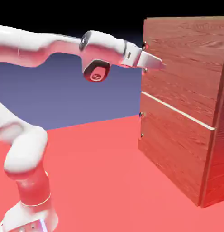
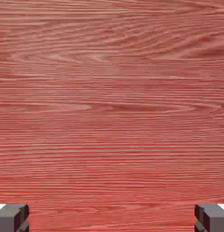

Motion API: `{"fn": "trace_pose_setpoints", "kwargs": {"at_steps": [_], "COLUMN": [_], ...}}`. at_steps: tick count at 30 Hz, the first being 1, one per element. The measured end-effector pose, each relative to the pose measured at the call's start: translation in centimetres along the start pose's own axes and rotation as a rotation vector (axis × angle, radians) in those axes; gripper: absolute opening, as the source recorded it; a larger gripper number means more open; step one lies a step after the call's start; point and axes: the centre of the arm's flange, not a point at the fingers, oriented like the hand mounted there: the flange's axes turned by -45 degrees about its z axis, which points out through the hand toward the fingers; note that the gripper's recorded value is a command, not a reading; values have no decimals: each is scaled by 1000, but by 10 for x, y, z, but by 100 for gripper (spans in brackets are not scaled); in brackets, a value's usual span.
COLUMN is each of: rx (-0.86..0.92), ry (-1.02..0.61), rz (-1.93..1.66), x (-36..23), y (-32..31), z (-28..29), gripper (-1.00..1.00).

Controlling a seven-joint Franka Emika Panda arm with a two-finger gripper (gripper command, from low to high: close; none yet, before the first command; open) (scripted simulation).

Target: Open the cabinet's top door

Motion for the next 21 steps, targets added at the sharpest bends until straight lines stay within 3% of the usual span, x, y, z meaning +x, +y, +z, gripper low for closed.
{"fn": "trace_pose_setpoints", "kwargs": {"at_steps": [10, 21], "rx": [-29, -37], "ry": [191, 323], "rz": [6, 4], "x": [44, 54], "y": [-37, -103], "z": [-27, -33], "gripper": [0, 0]}}
